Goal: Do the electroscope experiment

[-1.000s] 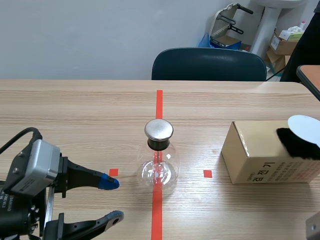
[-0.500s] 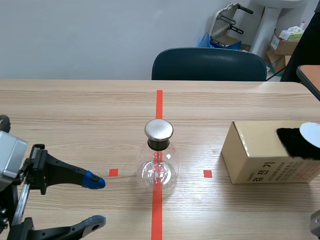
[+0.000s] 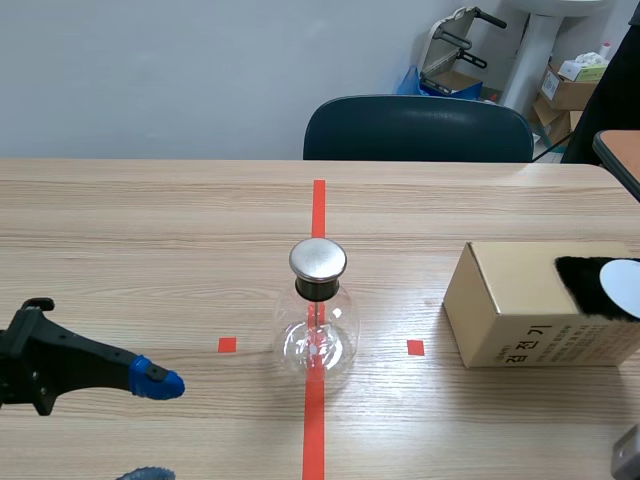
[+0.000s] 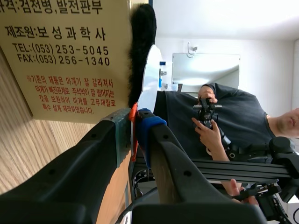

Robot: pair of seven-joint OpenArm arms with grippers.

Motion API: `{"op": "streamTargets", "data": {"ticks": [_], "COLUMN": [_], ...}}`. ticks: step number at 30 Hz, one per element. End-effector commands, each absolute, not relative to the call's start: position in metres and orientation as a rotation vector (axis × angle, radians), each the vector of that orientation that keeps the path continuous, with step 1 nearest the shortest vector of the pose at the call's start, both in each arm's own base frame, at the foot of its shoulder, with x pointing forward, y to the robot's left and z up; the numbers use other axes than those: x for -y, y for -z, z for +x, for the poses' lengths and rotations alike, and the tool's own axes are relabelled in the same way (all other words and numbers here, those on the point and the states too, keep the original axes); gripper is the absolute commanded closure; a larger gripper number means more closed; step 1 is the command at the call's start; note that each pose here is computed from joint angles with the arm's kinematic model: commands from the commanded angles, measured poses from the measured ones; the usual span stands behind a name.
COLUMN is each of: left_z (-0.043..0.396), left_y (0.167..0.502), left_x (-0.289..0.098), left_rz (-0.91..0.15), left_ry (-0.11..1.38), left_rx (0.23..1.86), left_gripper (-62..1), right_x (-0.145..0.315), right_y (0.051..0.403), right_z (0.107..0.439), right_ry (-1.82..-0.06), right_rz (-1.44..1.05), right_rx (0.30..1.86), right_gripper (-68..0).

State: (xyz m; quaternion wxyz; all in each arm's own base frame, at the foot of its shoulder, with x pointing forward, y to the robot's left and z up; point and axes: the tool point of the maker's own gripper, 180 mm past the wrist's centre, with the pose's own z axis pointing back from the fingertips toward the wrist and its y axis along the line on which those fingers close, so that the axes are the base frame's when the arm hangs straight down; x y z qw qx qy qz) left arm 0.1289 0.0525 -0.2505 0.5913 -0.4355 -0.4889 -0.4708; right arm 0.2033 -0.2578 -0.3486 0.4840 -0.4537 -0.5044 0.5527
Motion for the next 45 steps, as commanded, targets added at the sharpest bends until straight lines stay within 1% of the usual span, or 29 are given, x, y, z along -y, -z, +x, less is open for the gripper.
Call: {"op": "streamTargets", "data": {"ticks": [1, 6, 10, 12, 14, 17, 19, 23, 25, 26, 28, 29, 30, 31, 34, 36, 38, 40, 41, 43, 45], "left_z": [0.129, 0.130, 0.130, 0.131, 0.130, 0.130, 0.130, 0.130, 0.130, 0.130, 0.130, 0.130, 0.130, 0.130, 0.130, 0.130, 0.130, 0.130, 0.130, 0.130, 0.130], "left_y": [0.242, 0.239, 0.235, 0.234, 0.234, 0.234, 0.234, 0.234, 0.234, 0.234, 0.234, 0.234, 0.234, 0.234, 0.234, 0.234, 0.234, 0.234, 0.234, 0.234, 0.234], "left_x": [-0.049, -0.049, -0.050, -0.050, -0.050, -0.050, -0.050, -0.050, -0.050, -0.050, -0.050, -0.050, -0.050, -0.050, -0.050, -0.050, -0.050, -0.049, -0.049, -0.049, -0.049], "left_rz": [-1.041, -1.048, -1.062, -1.064, -1.065, -1.065, -1.065, -1.065, -1.065, -1.065, -1.064, -1.064, -1.064, -1.064, -1.065, -1.065, -1.065, -1.065, -1.065, -1.065, -1.065], "left_ry": [1.081, 1.077, 1.068, 1.066, 1.066, 1.066, 1.066, 1.066, 1.066, 1.066, 1.067, 1.067, 1.067, 1.067, 1.066, 1.066, 1.067, 1.066, 1.066, 1.066, 1.066], "left_rx": [1.166, 1.177, 1.197, 1.200, 1.200, 1.200, 1.200, 1.200, 1.200, 1.200, 1.200, 1.200, 1.200, 1.200, 1.200, 1.200, 1.199, 1.200, 1.200, 1.200, 1.200], "left_gripper": [-33.3, -33.3, -33.2, -33.2, -33.2, -33.2, -33.2, -33.2, -33.2, -33.2, -33.2, -33.2, -33.2, -33.2, -33.2, -33.2, -33.2, -33.2, -33.2, -33.2, -33.2], "right_x": [0.266, 0.264, 0.245, 0.242, 0.250, 0.276, 0.280, 0.238, 0.231, 0.238, 0.264, 0.274, 0.276, 0.272, 0.233, 0.221, 0.235, 0.261, 0.269, 0.267, 0.244], "right_y": [0.338, 0.339, 0.350, 0.353, 0.353, 0.350, 0.349, 0.353, 0.353, 0.353, 0.351, 0.352, 0.353, 0.353, 0.354, 0.353, 0.351, 0.351, 0.350, 0.350, 0.352], "right_z": [0.205, 0.205, 0.201, 0.199, 0.200, 0.203, 0.203, 0.198, 0.196, 0.198, 0.202, 0.201, 0.200, 0.200, 0.195, 0.193, 0.198, 0.201, 0.202, 0.202, 0.200], "right_ry": [-1.354, -1.374, -1.462, -1.463, -1.413, -1.289, -1.277, -1.462, -1.488, -1.450, -1.326, -1.286, -1.280, -1.309, -1.480, -1.521, -1.431, -1.317, -1.288, -1.313, -1.414], "right_rz": [-1.186, -1.181, -1.079, -1.049, -1.082, -1.171, -1.183, -1.050, -1.026, -1.051, -1.138, -1.164, -1.169, -1.155, -1.029, -0.992, -1.051, -1.136, -1.160, -1.153, -1.078], "right_rx": [1.230, 1.229, 1.264, 1.266, 1.234, 1.140, 1.122, 1.279, 1.308, 1.282, 1.178, 1.133, 1.122, 1.141, 1.298, 1.348, 1.298, 1.188, 1.156, 1.165, 1.255], "right_gripper": [-1.0, -1.0, -1.0, -1.0, -1.0, -1.0, -1.0, -1.0, -1.0, -1.0, -1.0, -1.0, -1.0, -1.0, -1.0, -1.0, -1.0, -1.0, -1.0, -1.0, -1.0]}}
